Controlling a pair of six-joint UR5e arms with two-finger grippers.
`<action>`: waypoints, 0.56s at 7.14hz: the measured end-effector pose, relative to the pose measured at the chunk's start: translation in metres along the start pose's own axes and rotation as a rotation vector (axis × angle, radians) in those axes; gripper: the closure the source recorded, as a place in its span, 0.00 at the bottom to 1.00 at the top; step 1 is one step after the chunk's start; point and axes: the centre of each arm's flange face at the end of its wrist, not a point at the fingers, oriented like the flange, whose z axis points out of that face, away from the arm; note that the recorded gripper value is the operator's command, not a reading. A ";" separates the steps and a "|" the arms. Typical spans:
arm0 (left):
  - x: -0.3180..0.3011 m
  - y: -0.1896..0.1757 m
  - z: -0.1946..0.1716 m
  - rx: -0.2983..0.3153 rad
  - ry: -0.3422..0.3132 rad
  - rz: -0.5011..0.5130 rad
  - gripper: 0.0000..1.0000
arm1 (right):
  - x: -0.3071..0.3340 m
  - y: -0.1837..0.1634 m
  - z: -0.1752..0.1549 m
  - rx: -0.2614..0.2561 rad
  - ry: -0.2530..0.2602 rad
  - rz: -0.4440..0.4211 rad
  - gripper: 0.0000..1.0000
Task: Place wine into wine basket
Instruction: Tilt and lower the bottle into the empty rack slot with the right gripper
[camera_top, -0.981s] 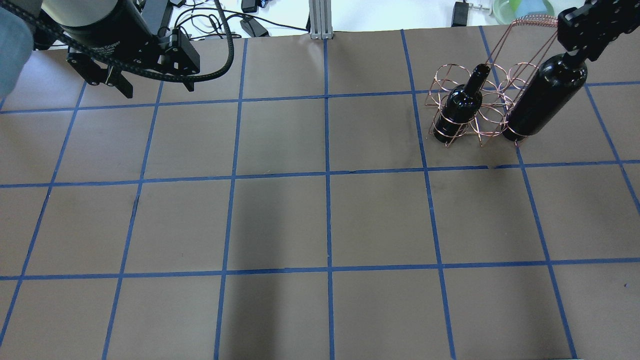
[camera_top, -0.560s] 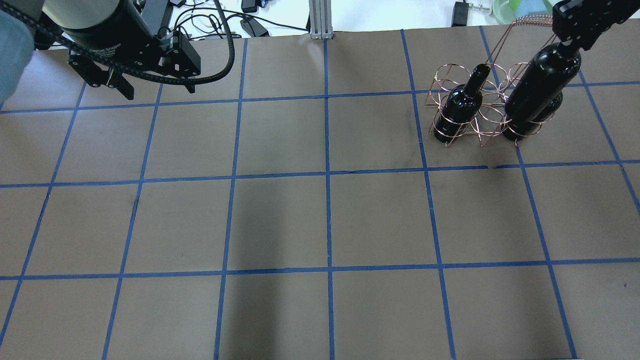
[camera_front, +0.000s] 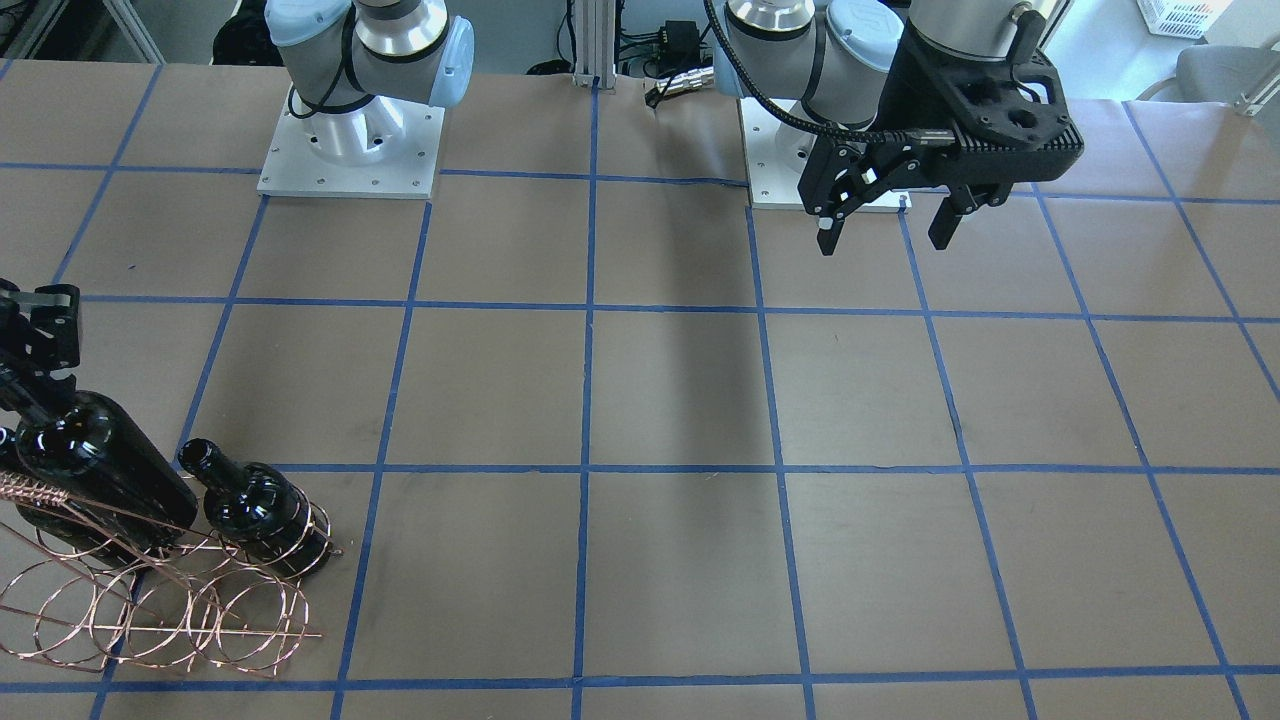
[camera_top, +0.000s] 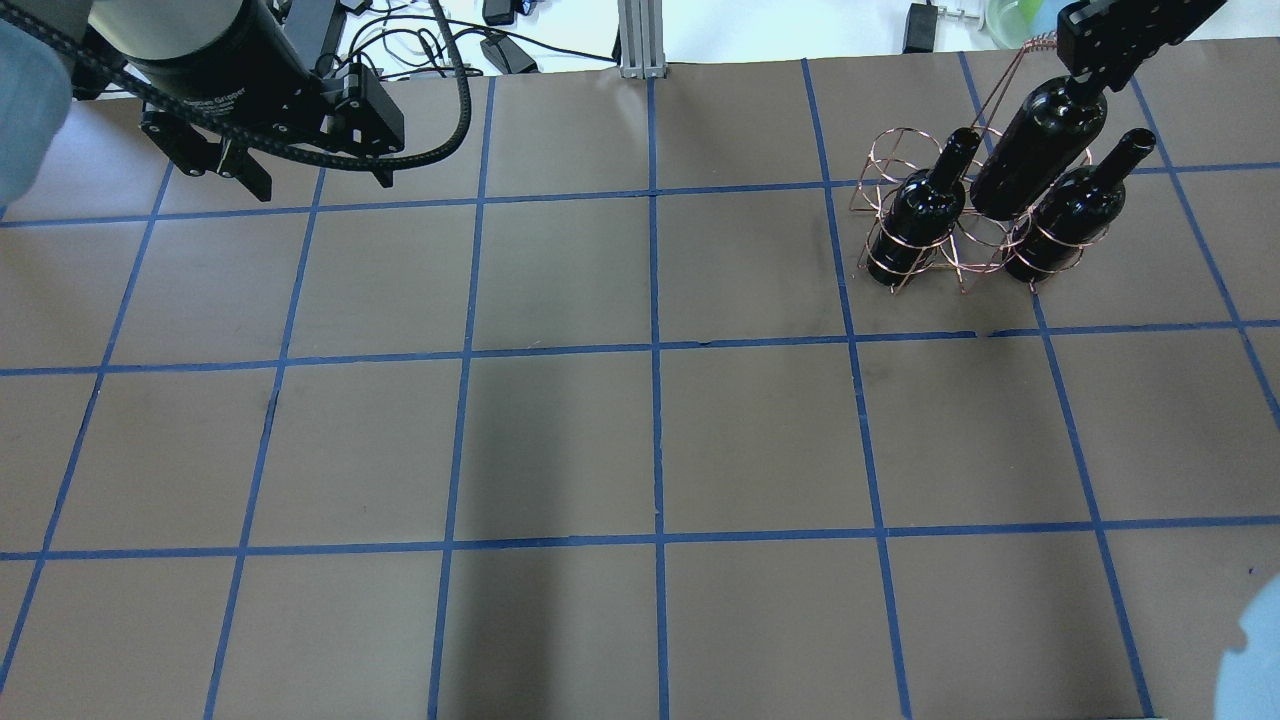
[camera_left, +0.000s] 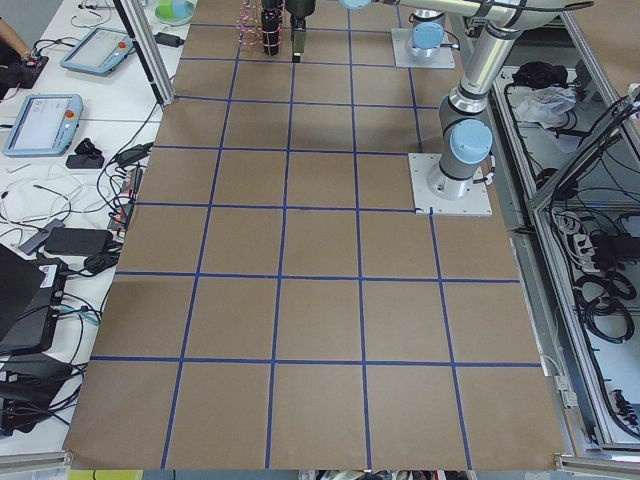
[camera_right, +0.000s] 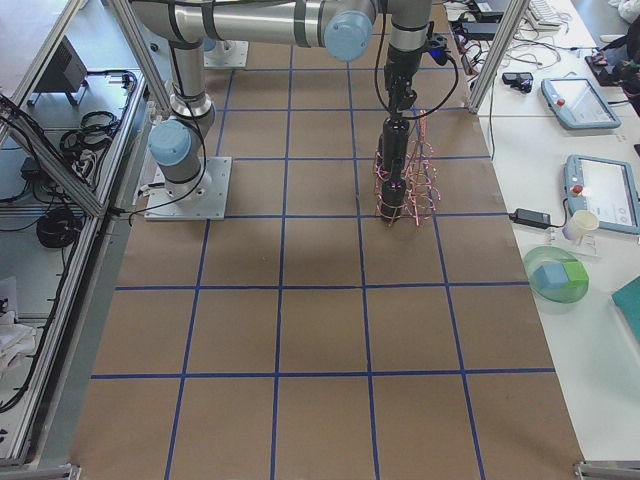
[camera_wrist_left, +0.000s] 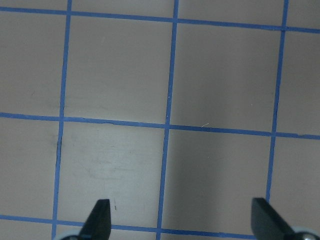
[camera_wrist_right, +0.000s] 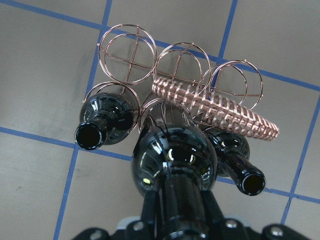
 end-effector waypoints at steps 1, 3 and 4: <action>0.000 0.000 0.001 -0.002 0.000 0.000 0.00 | 0.001 -0.003 0.005 0.001 -0.001 -0.001 1.00; 0.000 0.000 0.002 -0.004 0.000 0.000 0.00 | 0.003 -0.010 0.014 -0.002 -0.003 -0.004 1.00; 0.000 0.000 0.002 -0.005 0.000 0.000 0.00 | 0.004 -0.013 0.019 -0.002 -0.003 -0.005 1.00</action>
